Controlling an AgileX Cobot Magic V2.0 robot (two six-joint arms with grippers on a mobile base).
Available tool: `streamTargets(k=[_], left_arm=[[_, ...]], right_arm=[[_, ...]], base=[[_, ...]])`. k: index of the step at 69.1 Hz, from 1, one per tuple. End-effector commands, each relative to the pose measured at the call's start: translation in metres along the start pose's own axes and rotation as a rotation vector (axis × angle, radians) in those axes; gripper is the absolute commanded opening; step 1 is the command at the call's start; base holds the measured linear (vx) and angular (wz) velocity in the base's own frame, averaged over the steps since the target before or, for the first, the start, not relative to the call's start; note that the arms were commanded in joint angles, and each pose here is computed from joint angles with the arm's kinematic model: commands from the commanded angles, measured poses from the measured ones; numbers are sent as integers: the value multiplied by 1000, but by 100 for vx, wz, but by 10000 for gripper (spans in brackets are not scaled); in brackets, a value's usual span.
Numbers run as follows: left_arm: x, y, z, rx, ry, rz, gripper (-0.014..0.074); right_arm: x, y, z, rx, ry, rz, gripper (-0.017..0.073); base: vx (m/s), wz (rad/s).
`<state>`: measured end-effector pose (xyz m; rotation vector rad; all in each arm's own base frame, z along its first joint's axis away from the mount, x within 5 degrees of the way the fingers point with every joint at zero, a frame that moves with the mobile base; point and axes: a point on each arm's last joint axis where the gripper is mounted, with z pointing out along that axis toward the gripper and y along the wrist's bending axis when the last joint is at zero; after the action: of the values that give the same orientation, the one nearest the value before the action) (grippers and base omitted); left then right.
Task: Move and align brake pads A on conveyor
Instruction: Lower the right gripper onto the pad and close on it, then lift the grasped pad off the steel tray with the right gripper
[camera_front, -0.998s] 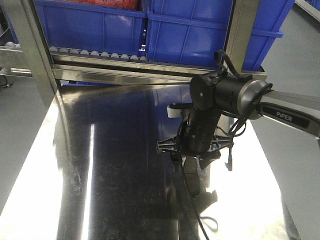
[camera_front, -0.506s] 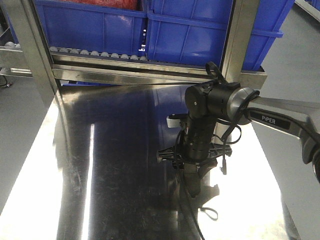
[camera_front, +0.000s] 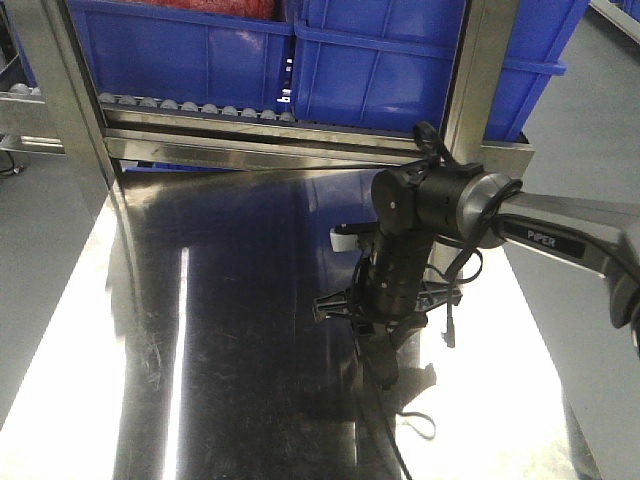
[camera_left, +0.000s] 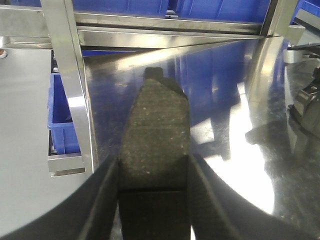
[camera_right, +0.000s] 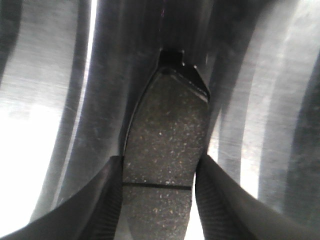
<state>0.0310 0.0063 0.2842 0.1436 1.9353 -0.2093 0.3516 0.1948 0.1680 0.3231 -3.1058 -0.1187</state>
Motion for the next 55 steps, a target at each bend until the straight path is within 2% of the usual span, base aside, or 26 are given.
streamTargets(k=[1, 8, 23, 33, 42, 55], left_arm=[[-16, -3, -4, 28, -108, 5, -6], [-16, -3, -4, 28, -108, 5, -6], [-16, -3, -4, 28, -108, 5, -6], [-16, -3, -4, 28, -108, 5, -6], [-16, -3, -4, 28, -108, 5, -6], [-16, -3, -4, 28, -108, 5, -6]], right_arm=[[-1, -10, -45, -30, -118, -9, -8], [5, -29, -57, -30, -132, 2, -3], [34, -87, -82, -16, -237, 44, -2], [65, -121, -102, 1, -340, 111, -3], [92, -134, -118, 24, -410, 94, -3], [137, -129, -145, 43, -615, 64, -3]], base=[[0, 0], [0, 0], [0, 0], [0, 0], [0, 0], [0, 0]])
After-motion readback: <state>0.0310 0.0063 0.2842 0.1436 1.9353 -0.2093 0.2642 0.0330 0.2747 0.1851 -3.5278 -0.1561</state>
